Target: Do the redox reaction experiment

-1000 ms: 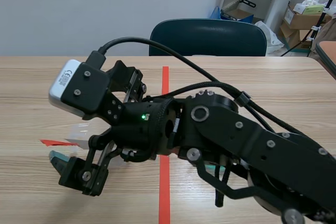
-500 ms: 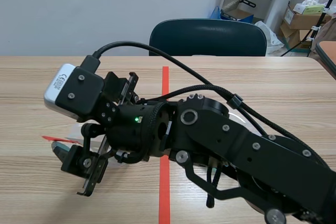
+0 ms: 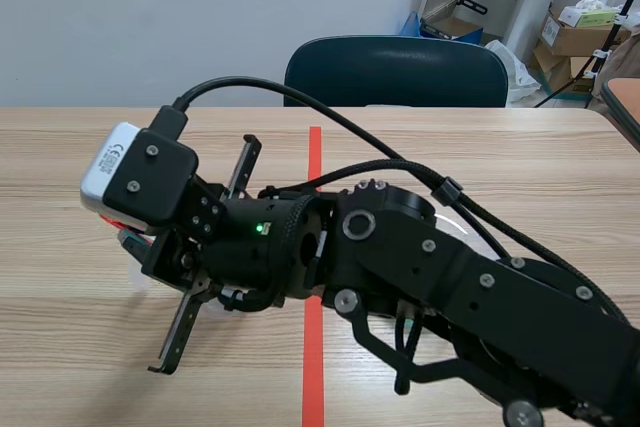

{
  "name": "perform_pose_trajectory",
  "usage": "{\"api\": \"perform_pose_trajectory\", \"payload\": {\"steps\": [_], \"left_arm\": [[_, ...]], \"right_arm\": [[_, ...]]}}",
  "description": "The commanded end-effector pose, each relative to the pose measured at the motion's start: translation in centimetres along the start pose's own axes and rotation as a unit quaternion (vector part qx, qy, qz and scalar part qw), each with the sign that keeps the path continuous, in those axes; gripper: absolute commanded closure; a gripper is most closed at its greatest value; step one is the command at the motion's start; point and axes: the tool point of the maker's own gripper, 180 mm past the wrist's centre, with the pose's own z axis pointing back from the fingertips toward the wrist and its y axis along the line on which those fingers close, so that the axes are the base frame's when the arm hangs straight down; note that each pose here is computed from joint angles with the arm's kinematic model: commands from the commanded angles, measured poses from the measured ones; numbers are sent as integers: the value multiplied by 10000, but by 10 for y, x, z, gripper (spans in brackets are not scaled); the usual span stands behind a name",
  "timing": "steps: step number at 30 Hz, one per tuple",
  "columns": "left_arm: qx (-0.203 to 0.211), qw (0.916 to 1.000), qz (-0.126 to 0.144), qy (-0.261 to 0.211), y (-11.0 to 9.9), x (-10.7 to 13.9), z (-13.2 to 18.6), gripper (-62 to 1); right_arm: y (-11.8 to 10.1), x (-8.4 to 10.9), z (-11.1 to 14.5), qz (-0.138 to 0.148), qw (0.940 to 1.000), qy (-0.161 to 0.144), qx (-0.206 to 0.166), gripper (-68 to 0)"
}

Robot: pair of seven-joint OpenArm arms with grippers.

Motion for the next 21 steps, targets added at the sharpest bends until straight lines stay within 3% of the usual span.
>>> {"api": "perform_pose_trajectory", "payload": {"steps": [1,7,12,16,21], "left_arm": [[53,9999,-15,-143,2,6,-1,-623],[53,9999,-15,-141,2,6,-1,-623],[55,10000,-14,-68,2,3,-1,-623],[58,10000,-11,32,2,0,-1,-623],[201,9997,65,-106,7,4,0,-623]], "right_arm": [[-10,14,-2,198,9996,-187,-66,-4],[-10,8,0,431,9990,-57,-60,-6],[-17,7,4,456,9989,-28,-118,-6],[-20,16,8,428,9990,-101,-78,-6],[-26,40,18,409,9987,-277,-90,-6]]}}
